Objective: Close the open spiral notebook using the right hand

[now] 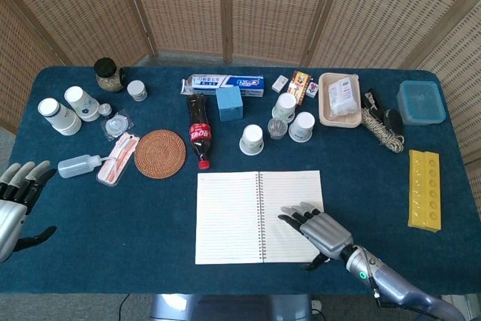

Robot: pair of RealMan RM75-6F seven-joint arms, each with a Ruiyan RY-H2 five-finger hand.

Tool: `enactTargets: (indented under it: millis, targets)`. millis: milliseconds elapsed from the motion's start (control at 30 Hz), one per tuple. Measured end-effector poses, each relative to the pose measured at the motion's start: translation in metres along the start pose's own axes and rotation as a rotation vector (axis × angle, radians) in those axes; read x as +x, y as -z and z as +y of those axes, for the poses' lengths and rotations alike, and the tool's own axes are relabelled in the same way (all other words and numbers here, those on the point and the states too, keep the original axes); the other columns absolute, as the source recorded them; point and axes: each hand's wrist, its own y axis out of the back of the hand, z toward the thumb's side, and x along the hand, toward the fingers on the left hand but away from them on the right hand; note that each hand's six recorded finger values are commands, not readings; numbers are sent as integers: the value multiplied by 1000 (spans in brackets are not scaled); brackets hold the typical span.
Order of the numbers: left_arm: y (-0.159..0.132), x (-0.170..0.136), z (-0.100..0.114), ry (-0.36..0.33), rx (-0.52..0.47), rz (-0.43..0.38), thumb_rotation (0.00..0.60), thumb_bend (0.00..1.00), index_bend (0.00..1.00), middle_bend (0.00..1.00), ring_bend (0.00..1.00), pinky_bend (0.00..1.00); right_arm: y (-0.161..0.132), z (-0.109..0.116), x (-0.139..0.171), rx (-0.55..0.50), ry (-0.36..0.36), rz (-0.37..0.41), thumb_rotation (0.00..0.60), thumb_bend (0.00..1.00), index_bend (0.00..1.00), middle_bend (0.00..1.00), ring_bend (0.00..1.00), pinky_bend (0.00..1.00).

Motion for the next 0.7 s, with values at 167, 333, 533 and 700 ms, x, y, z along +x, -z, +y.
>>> enactTargets:
  millis: [167, 333, 533, 700]
  targets:
    - [-3, 2, 0, 5, 9, -8, 600, 37, 0, 0, 0, 0, 1, 0, -12, -42, -26, -8, 465, 0, 0, 0, 0, 0]
    - [-7, 4, 0, 13, 16, -15, 600, 37, 0, 0, 0, 0, 14, -1, -22, -95, -37, -49, 432, 0, 2, 0, 0, 0]
    - [-8, 6, 2, 6, 14, -17, 600, 36, 0, 0, 0, 0, 23, -9, -26, -127, -51, -73, 421, 0, 30, 34, 29, 0]
    - [-7, 4, 2, 9, 12, -13, 600, 37, 0, 0, 0, 0, 28, -19, -21, -146, -61, -89, 422, 0, 37, 67, 67, 0]
